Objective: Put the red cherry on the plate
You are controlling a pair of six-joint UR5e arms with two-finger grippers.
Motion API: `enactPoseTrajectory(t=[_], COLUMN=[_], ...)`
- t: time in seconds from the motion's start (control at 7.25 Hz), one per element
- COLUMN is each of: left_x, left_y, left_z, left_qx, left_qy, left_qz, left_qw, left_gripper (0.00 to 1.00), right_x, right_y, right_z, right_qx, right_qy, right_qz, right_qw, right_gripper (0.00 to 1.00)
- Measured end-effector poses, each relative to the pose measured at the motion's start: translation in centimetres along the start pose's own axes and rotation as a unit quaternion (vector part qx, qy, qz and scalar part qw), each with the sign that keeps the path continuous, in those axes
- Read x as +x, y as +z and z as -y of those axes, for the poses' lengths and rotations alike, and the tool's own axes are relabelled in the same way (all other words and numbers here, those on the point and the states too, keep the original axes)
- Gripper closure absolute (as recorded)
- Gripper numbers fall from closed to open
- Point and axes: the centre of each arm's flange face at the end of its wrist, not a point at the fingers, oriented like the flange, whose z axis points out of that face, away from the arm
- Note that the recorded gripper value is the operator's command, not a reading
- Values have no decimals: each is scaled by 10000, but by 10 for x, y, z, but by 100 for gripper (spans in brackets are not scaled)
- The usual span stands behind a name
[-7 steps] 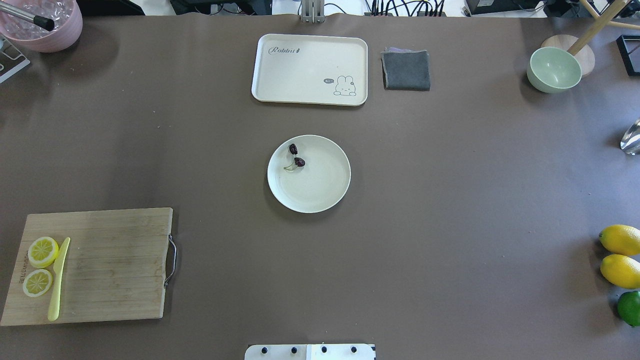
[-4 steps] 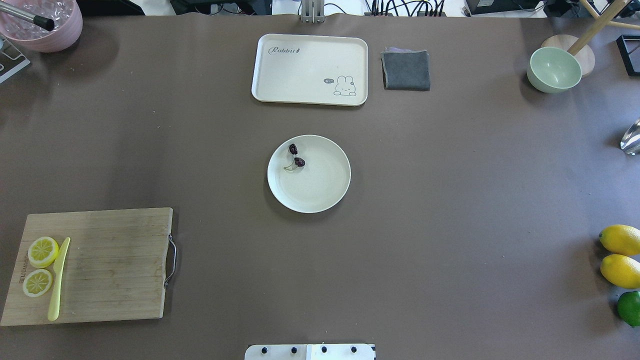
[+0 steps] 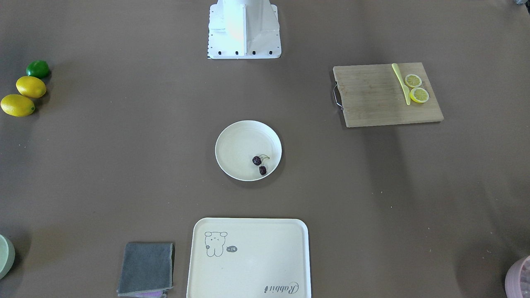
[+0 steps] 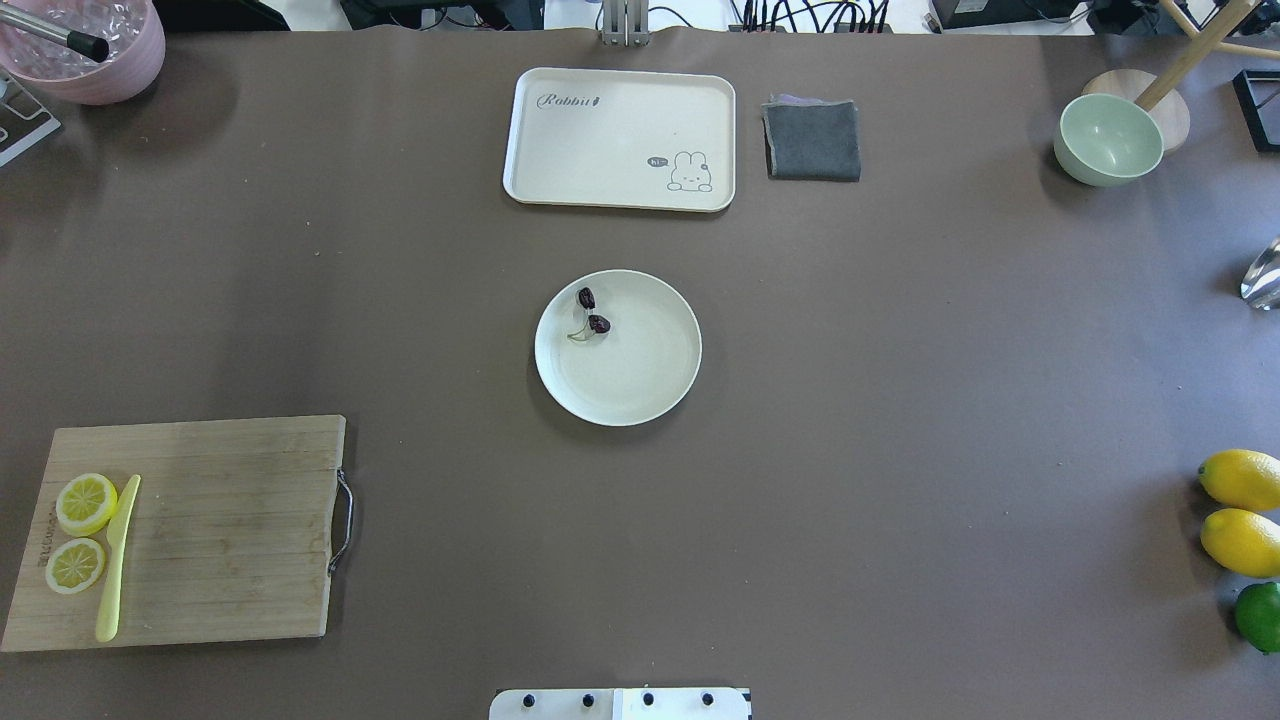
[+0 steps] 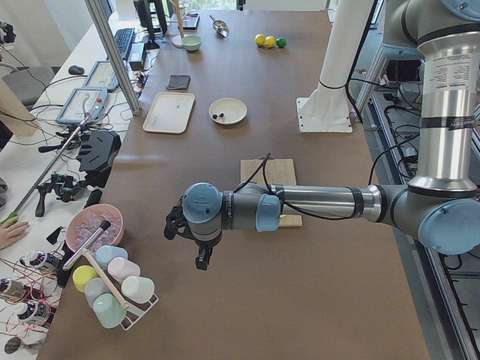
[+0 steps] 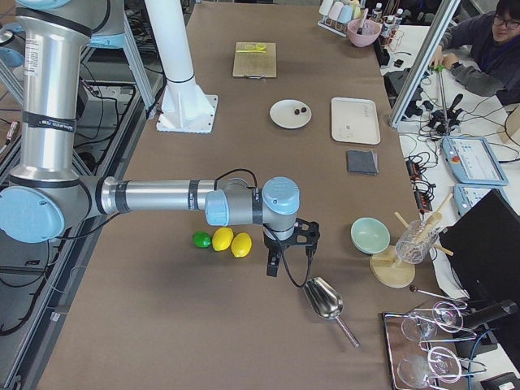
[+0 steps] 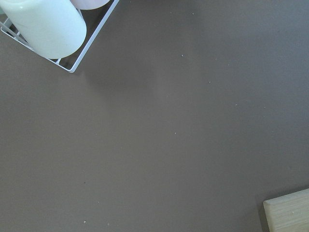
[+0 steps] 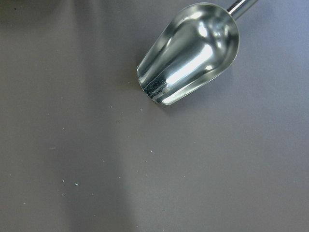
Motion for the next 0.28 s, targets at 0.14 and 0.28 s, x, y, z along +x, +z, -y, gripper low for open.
enactPoseTrajectory(t=[0.14,0.28], left_x=[0,0], left_y=[0,0], left_z=[0,0], left_qx=[3,4], left_qy=[7,10], left_qz=[0,1], left_qw=[10000,10000], left_gripper=[2,2], right_x=[0,0], right_y=[0,0], right_z=[0,0], right_qx=[0,0], right_qy=[0,0], right_qz=[0,0], right_qw=[10000,10000], right_gripper=[0,0])
